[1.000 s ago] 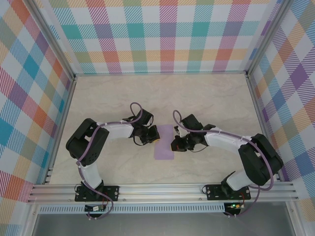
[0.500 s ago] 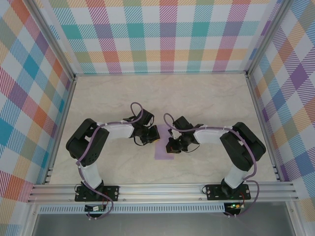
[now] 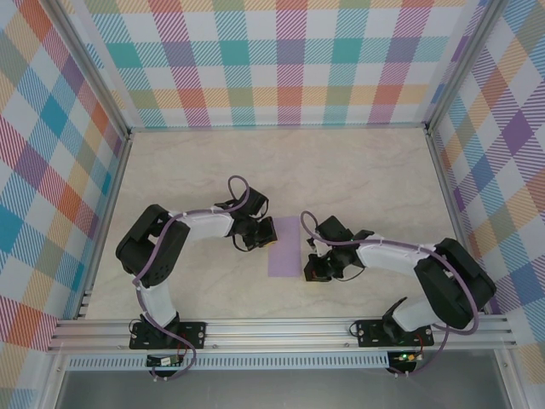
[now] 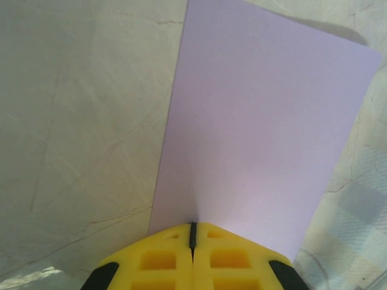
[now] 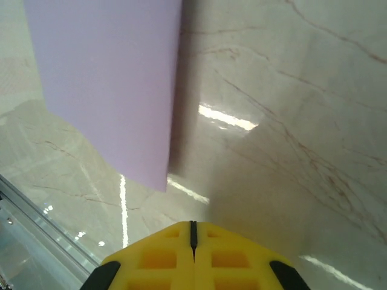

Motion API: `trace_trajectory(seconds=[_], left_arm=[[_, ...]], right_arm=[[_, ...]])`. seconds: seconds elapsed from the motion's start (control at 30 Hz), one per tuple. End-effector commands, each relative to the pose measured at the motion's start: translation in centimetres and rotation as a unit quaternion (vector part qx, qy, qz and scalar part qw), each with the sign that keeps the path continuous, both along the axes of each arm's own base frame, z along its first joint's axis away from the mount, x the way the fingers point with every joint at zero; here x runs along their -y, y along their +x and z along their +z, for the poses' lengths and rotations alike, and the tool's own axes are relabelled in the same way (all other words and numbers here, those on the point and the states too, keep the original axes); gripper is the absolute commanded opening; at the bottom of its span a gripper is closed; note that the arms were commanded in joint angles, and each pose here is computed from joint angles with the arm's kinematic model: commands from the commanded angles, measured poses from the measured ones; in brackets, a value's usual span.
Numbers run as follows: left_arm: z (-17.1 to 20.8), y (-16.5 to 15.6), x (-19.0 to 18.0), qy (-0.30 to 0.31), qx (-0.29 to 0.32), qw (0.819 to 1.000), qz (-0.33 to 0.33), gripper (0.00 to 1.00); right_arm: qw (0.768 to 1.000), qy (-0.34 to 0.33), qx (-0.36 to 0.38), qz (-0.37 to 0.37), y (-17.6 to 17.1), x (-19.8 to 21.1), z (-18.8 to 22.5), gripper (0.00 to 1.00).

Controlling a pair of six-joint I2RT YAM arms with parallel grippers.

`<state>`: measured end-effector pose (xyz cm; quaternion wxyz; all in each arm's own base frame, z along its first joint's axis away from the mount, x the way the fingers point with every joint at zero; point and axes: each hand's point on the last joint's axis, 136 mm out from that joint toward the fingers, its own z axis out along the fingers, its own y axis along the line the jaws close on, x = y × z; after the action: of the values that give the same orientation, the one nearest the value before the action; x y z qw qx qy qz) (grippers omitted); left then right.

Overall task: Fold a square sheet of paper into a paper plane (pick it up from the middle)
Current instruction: Fold the square sheet of paper in half at the center of the table, then rotate the square sheet of paper at the center of the table.

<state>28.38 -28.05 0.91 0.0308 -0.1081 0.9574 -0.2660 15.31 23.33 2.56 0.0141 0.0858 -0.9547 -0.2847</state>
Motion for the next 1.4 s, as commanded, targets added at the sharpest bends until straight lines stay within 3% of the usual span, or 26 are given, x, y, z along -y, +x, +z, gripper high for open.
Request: trace_trajectory(seconds=[0.0,0.17,0.27,0.4,0.77,1.0,1.2,1.37], left_arm=[[-5.8,-3.7,-5.8,0.157,-0.06,0.986,-0.014,0.0],[-0.1,-0.7,-2.3,0.081,0.009,0.996,-0.037,0.0],[3.6,0.6,-1.4,0.051,0.046,0.997,-0.026,0.17],[6.1,1.5,-3.2,0.064,0.067,0.996,0.013,0.38],[8.1,1.5,-8.5,0.087,0.095,0.986,0.106,0.58],[8.2,0.7,-10.6,0.11,0.108,0.979,0.134,0.7],[8.8,0.4,-12.2,0.13,0.123,0.97,0.163,0.81],[9.6,0.1,-13.5,0.134,0.143,0.962,0.19,0.94]], right_arm=[[0.998,0.009,0.065,-0.005,3.4,-1.7,3.7,0.0],[0.994,-0.009,0.098,-0.04,8.5,-3.9,4.0,0.0],[0.996,-0.02,0.076,-0.049,9.8,-5.1,2.3,0.0],[0.996,-0.019,0.06,-0.056,10.1,-5.6,0.9,0.0],[0.995,-0.049,0.016,-0.081,8.9,-5.0,-2.9,0.0],[0.994,-0.053,0.008,-0.101,9.7,-7.6,-4.5,0.0],[0.989,-0.05,0.01,-0.137,12.5,-10.1,-3.8,0.0],[0.992,-0.025,0.053,-0.116,14.6,-11.9,-0.2,0.0]])
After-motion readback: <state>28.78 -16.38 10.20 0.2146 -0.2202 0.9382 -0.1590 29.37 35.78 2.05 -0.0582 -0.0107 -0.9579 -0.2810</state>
